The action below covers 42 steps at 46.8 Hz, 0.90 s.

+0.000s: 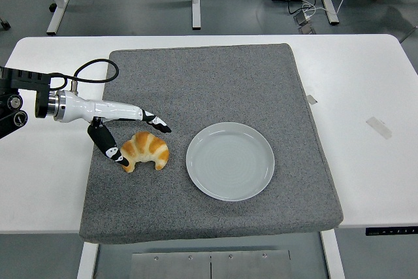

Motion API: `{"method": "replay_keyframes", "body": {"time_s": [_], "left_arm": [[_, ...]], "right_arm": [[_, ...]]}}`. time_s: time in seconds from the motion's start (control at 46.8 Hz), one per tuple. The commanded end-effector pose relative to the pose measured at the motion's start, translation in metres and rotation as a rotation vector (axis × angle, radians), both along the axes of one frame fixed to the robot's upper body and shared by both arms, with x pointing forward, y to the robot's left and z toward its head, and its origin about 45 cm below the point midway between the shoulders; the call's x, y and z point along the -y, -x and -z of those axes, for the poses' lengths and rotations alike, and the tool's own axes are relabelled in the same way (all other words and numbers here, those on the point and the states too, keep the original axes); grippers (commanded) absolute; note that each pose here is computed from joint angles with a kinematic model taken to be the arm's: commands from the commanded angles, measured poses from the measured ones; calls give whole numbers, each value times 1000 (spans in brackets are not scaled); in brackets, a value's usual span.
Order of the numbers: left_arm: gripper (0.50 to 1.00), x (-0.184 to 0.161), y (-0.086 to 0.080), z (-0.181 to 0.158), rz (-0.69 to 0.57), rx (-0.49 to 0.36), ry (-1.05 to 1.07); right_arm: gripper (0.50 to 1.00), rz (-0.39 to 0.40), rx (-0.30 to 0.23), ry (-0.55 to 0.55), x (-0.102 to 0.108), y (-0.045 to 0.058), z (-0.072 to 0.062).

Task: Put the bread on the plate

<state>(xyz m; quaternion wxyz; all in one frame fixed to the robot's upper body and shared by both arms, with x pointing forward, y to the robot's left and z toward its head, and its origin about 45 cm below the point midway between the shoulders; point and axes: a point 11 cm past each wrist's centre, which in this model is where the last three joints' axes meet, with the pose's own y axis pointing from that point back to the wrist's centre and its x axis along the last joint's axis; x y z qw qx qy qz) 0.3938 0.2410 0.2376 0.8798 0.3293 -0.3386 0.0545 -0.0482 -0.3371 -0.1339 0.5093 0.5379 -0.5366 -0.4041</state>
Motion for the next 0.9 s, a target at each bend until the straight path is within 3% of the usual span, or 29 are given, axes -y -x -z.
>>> {"method": "replay_keyframes", "body": {"time_s": [0.0, 0.62, 0.876], "left_arm": [[918, 0, 0, 0, -1, 6, -1], [892, 7, 1, 22, 28, 42, -49], [828, 7, -1, 21, 26, 50, -49]], "right_arm": [[1000, 0, 0, 0, 0, 0, 0], [1000, 1, -3, 0, 0, 2, 0], [1000, 1, -3, 0, 0, 2, 0]]}}
